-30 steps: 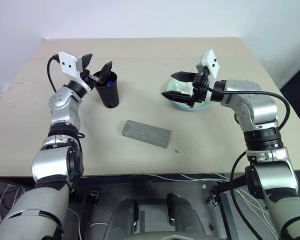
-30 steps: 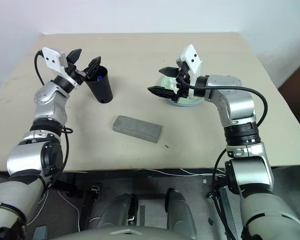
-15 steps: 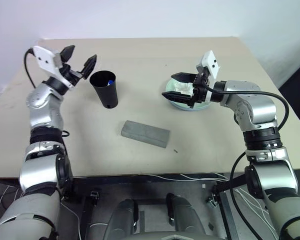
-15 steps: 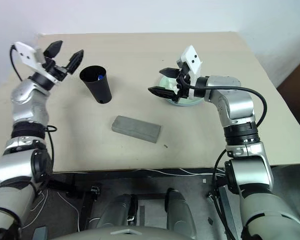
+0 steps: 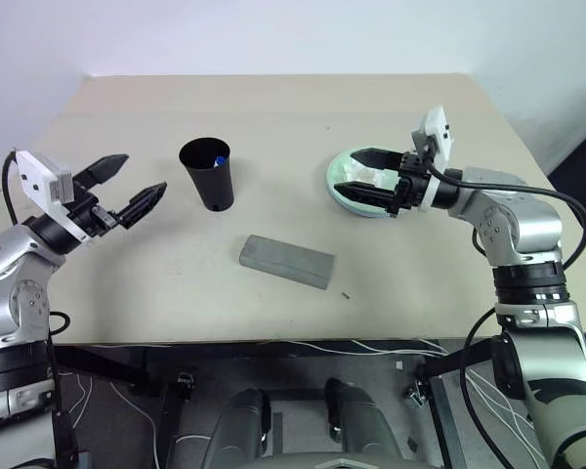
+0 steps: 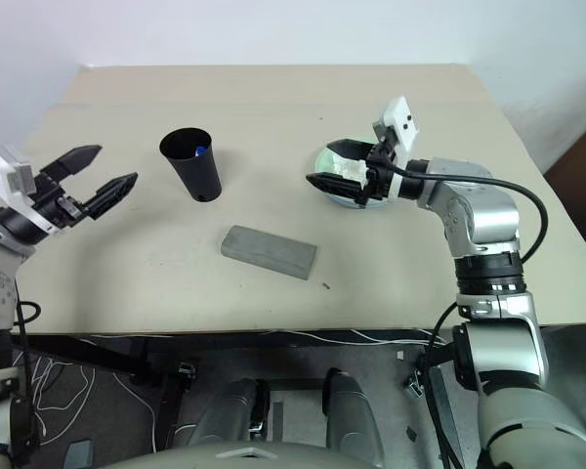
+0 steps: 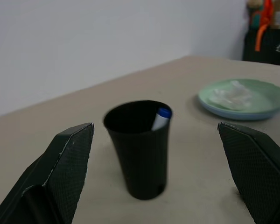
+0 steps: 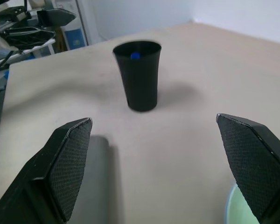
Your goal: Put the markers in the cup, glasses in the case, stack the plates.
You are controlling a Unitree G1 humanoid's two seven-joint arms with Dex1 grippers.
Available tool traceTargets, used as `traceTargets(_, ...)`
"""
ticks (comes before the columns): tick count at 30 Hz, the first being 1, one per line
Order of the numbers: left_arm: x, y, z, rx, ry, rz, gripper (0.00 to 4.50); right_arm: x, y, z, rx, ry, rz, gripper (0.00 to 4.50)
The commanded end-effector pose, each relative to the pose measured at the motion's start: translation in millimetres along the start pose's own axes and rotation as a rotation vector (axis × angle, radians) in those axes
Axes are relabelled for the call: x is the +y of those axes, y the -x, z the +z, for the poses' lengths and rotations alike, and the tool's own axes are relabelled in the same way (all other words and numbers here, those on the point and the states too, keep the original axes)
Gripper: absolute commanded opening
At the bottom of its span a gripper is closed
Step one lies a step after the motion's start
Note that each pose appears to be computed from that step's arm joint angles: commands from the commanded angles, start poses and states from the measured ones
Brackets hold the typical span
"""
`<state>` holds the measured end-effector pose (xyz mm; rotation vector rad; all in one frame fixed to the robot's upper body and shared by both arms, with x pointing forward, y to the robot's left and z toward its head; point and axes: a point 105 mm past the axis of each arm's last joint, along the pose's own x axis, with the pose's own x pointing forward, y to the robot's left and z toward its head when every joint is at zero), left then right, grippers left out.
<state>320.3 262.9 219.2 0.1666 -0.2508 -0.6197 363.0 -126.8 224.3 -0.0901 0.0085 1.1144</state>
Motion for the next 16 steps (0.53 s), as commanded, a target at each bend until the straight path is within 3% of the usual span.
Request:
traceTargets(1,-8.6,0.1,12.5,-0.026,-0.036,-0.043,4.46,7.9,5.1,12.5,-0.027,0.016,0.03,4.5)
traceTargets(16,2.2,5.7,0.1,-0.015,-0.005,0.061,4.46,11.1,-6.0,6.2,-0.016,0.043,0.063,4.5)
